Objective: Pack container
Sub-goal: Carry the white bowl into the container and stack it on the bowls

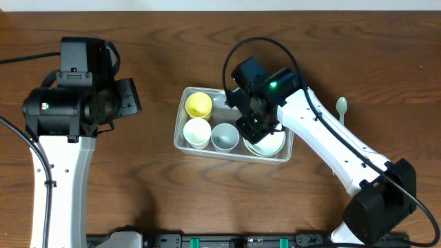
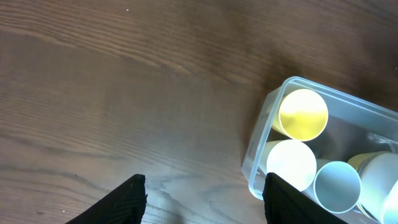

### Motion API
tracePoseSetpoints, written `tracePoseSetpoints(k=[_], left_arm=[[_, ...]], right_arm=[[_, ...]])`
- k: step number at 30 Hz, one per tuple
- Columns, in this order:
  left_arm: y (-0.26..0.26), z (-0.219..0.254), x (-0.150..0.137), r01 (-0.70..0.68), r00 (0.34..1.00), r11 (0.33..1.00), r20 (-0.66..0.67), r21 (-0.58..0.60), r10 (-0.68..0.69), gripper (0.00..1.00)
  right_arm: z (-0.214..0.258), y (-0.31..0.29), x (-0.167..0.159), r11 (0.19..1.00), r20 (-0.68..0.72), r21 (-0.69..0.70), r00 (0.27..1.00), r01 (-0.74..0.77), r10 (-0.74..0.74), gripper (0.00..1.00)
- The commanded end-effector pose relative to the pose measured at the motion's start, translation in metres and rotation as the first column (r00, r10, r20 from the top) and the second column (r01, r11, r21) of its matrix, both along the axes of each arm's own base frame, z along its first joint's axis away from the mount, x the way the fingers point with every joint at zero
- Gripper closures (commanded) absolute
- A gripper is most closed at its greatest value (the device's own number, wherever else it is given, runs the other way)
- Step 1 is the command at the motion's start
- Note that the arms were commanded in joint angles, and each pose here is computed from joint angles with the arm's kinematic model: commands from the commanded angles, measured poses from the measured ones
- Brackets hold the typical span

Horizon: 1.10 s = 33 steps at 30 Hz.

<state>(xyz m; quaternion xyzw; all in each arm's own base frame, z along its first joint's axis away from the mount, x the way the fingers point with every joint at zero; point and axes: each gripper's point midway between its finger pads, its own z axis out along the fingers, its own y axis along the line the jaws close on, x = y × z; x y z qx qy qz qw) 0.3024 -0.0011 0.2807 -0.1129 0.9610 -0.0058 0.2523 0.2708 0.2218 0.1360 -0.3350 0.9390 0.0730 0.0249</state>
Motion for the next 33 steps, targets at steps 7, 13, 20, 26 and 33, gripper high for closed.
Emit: tracePoseSetpoints(k=[7, 13, 20, 26, 33], left_arm=[[0.003, 0.001, 0.0, -0.02, 1.0, 1.0, -0.004, 0.002, 0.02, 0.39], [0.003, 0.001, 0.0, -0.02, 1.0, 1.0, -0.004, 0.002, 0.02, 0.39], [0.003, 0.001, 0.0, -0.02, 1.0, 1.0, -0.004, 0.002, 0.02, 0.39], [0.003, 0.001, 0.0, -0.02, 1.0, 1.0, -0.004, 0.002, 0.02, 0.39], [0.003, 0.001, 0.0, -0.02, 1.0, 1.0, -0.005, 0.002, 0.02, 0.39]], right_arm=[[0.001, -0.013, 0.012, 0.997, 0.044, -0.043, 0.997, 0.066, -0.064, 0.82], [0.001, -0.022, 0.018, 0.992, 0.062, -0.066, 0.993, 0.107, -0.103, 0.82], [0.001, -0.022, 0.019, 0.993, 0.062, -0.066, 0.993, 0.103, -0.099, 0.78], [0.001, -0.005, 0.01, 0.997, 0.026, -0.006, 0.997, 0.079, -0.079, 0.71], [-0.003, 0.007, 0.014, 0.987, 0.039, 0.026, 0.987, 0.156, -0.157, 0.72]])
